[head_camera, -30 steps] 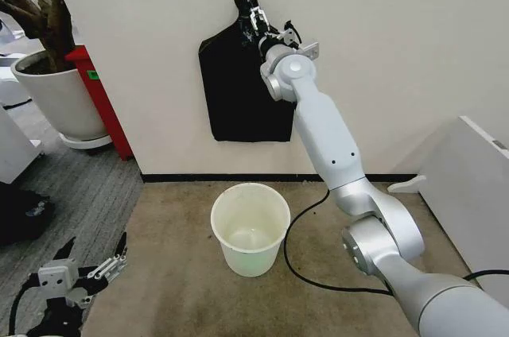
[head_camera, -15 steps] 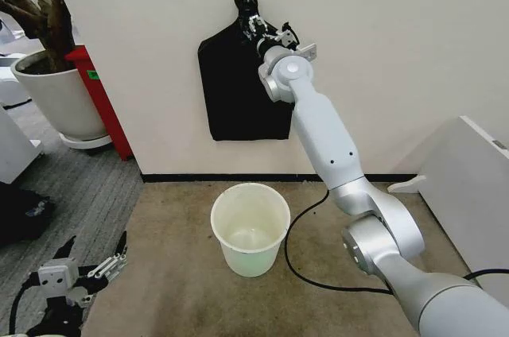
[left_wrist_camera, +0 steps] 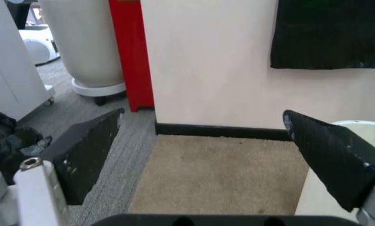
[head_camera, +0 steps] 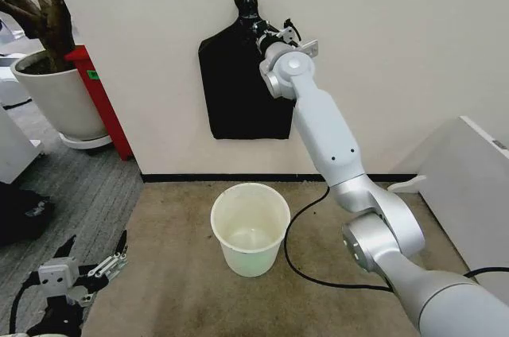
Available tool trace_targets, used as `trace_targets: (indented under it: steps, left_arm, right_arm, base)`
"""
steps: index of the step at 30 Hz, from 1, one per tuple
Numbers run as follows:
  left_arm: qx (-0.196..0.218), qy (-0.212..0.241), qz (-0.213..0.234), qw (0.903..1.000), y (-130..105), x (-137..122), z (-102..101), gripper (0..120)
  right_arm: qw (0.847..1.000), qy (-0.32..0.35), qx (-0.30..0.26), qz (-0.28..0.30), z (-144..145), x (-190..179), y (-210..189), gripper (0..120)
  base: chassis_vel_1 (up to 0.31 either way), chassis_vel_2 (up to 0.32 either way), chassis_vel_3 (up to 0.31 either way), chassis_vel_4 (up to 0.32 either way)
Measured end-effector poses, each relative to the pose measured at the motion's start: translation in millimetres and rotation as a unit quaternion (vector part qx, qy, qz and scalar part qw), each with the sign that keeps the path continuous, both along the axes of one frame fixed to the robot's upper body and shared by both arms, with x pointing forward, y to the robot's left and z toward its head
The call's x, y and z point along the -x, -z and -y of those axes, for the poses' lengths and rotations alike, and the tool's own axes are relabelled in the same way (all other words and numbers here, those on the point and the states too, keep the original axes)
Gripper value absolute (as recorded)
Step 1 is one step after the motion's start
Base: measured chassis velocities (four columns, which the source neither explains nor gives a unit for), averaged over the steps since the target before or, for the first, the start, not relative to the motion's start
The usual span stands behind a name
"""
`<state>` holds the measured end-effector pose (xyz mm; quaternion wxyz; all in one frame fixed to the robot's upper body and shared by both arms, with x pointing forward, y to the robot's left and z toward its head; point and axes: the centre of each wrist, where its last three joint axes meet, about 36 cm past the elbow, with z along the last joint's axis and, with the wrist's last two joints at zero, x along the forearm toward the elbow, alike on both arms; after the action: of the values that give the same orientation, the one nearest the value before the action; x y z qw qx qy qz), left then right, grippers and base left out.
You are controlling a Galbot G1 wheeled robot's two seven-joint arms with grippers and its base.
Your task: Place the garbage bag over the trash bin.
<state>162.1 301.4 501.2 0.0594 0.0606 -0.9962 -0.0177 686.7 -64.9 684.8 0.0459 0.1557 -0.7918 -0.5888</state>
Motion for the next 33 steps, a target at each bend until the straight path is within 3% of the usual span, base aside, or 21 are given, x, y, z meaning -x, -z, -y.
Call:
trace_targets:
  steps: [18, 33]
  left_arm:
    - [0.000, 0.000, 0.002, 1.0000, 0.1, -0.1, 0.3, 100]
    - [0.000, -0.002, 0.009, 1.0000, 0.3, -1.1, 1.3, 100]
  right_arm:
    - [0.998, -0.013, 0.013, -0.065, -16.4, 25.0, 5.4, 0]
    - [0.992, -0.080, 0.010, -0.093, -48.1, 85.4, 24.7, 0]
  base:
    - [0.000, 0.000, 0.000, 0.000]
    - [0.000, 0.000, 0.000, 0.000]
